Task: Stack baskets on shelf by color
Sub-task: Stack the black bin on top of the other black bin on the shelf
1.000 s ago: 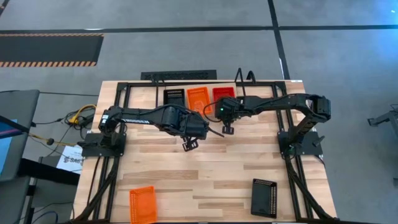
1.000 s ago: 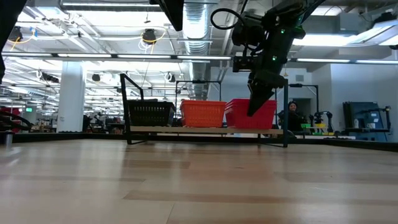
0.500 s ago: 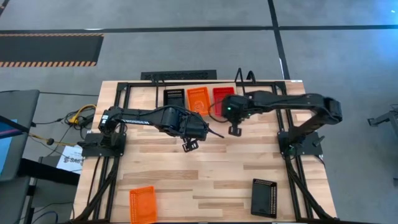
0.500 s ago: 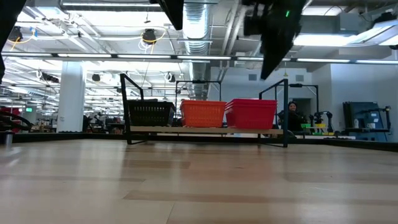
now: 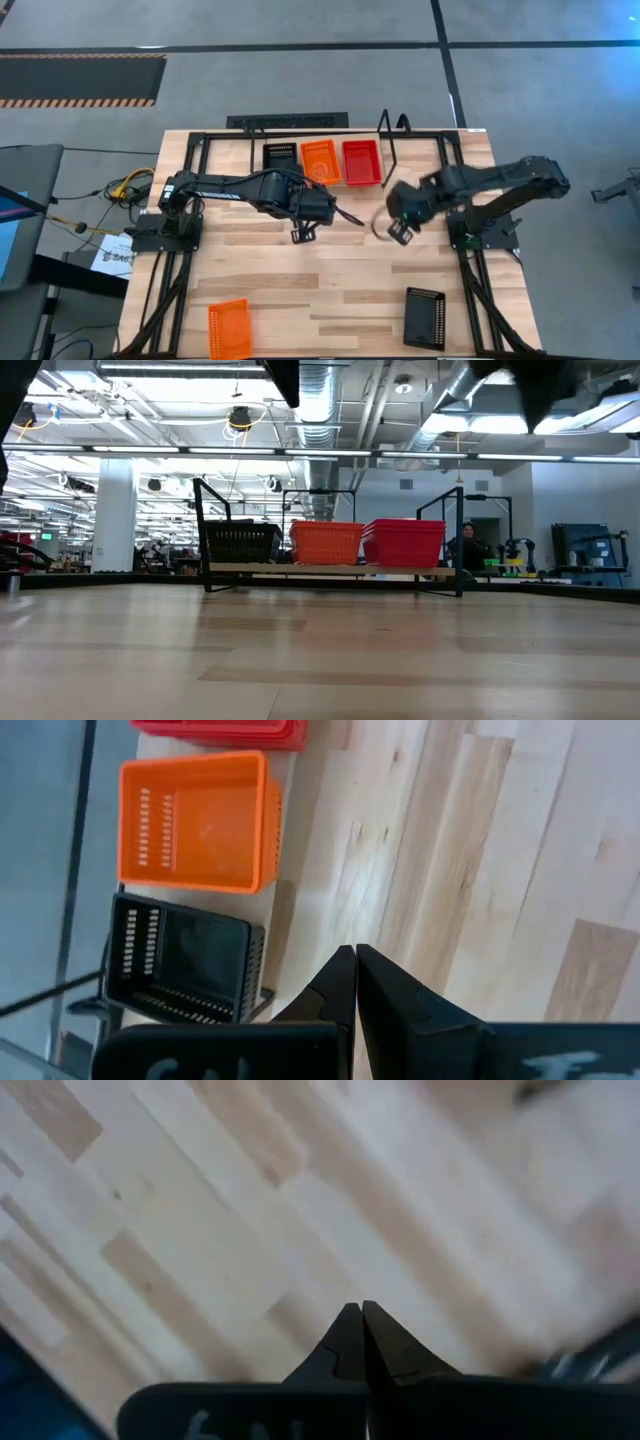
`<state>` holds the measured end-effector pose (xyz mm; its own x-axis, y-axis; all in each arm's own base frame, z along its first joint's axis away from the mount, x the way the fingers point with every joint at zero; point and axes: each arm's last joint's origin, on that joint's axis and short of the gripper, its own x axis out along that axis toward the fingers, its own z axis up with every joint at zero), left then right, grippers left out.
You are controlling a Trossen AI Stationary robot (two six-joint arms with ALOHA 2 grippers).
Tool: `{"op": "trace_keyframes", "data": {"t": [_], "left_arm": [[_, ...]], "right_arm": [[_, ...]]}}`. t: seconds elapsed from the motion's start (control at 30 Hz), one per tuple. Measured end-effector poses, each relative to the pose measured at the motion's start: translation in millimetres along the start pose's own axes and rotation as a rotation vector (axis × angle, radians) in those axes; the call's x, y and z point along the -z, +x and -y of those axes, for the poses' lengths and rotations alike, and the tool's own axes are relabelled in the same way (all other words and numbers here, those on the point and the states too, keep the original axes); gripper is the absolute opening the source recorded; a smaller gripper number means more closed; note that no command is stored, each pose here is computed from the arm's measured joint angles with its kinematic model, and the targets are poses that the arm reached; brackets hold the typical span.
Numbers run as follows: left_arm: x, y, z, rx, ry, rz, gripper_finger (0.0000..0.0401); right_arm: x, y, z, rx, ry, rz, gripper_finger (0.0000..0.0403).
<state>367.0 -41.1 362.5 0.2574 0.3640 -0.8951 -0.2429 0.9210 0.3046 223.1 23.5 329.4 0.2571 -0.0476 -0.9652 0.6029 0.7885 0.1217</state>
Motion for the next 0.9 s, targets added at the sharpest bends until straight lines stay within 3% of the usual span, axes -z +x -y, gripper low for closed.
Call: {"op": "trace_keyframes", "data": {"t": [0.3,0.57,0.7,0.9], "left_arm": [[-9,0,4,0.079,0.174,0.087,0.0],[-16,-1,7,0.159,0.304,0.157,0.0],[-20,0,6,0.202,0.318,0.185,0.0],[-23,2,1,0.224,0.274,0.196,0.0]], "right_arm": [[65,6,-50,0.085,0.38,-0.108,0.0001],[138,31,-101,0.195,0.741,-0.17,0.0001],[170,48,-120,0.267,0.769,-0.239,0.0009],[183,69,-130,0.38,0.779,-0.306,0.0062]]}}
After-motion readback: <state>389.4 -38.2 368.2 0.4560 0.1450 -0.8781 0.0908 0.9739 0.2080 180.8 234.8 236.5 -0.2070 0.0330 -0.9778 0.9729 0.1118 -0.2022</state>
